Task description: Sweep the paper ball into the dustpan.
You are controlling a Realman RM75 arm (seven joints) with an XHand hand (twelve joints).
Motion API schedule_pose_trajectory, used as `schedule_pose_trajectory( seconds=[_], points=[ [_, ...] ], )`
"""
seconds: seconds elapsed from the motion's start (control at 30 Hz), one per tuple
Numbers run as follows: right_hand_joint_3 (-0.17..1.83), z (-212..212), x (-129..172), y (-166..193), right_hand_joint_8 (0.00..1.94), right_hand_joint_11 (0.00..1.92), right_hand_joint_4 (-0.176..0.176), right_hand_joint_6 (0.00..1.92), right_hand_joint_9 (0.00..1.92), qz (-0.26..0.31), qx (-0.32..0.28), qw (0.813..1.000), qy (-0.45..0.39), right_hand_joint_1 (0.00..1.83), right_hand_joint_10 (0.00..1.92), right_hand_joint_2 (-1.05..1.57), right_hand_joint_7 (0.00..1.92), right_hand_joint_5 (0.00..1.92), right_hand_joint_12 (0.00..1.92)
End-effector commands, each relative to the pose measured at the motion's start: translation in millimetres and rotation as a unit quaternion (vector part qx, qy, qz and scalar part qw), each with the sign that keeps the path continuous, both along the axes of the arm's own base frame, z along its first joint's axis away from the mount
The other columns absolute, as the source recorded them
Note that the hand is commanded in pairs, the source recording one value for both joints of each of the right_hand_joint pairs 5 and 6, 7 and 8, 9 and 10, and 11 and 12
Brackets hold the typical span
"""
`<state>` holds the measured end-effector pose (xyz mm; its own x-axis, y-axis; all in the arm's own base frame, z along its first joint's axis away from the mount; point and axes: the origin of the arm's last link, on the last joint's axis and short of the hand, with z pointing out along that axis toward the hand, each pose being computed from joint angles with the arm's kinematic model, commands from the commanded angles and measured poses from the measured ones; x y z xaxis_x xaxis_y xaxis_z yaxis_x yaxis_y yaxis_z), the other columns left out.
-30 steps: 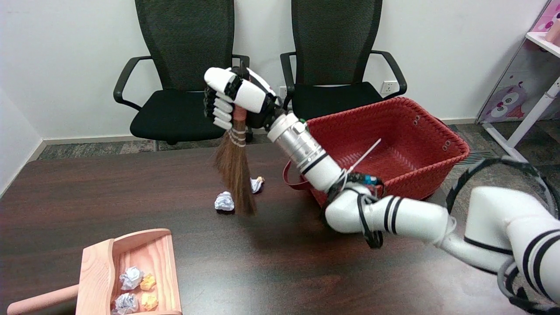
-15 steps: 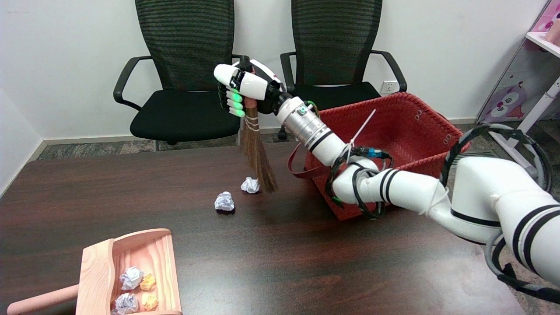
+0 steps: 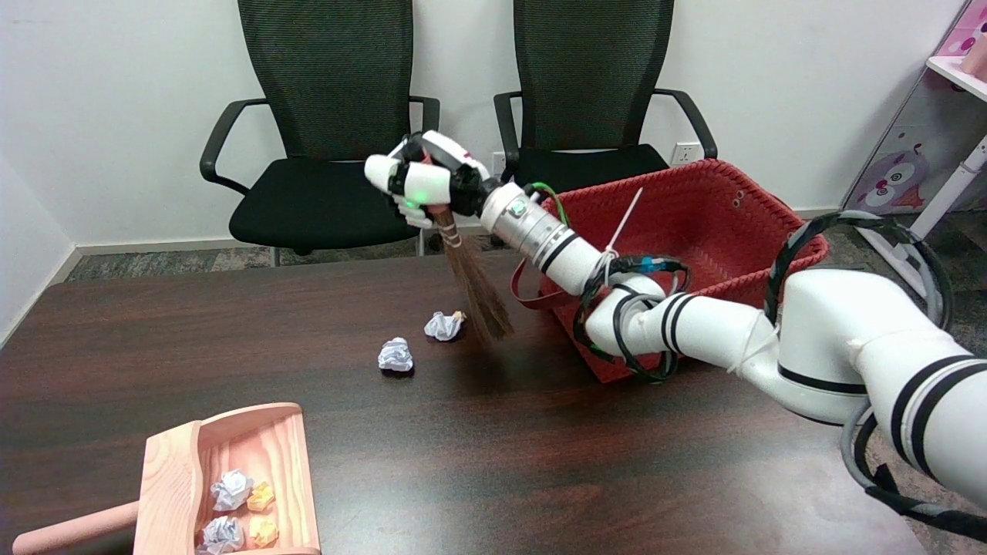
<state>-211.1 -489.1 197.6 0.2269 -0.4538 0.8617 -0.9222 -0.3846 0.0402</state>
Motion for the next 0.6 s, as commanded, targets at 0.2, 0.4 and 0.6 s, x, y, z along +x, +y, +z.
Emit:
schedule_pose_trajectory(
  seconds=[0.2, 0.4, 0.6],
  points=[
    [1.29, -64.6, -53.2, 28.1, 1.92, 1.92, -0.001, 1.92, 1.92, -0.036, 0.064, 0.990, 0.120, 0.91, 1.92, 1.42, 1.92, 1.92, 1.92],
    [1.41, -76.6, -47.9, 30.0, 1.92, 1.92, -0.001, 1.92, 1.92, -0.025, 0.083, 0.988, 0.124, 0.91, 1.92, 1.38, 1.92, 1.92, 1.92],
    [1.41, -88.8, -40.5, 40.3, 1.92, 1.92, -0.001, 1.92, 1.92, -0.032, 0.114, 0.989, 0.084, 0.91, 1.92, 1.38, 1.92, 1.92, 1.92]
  ],
)
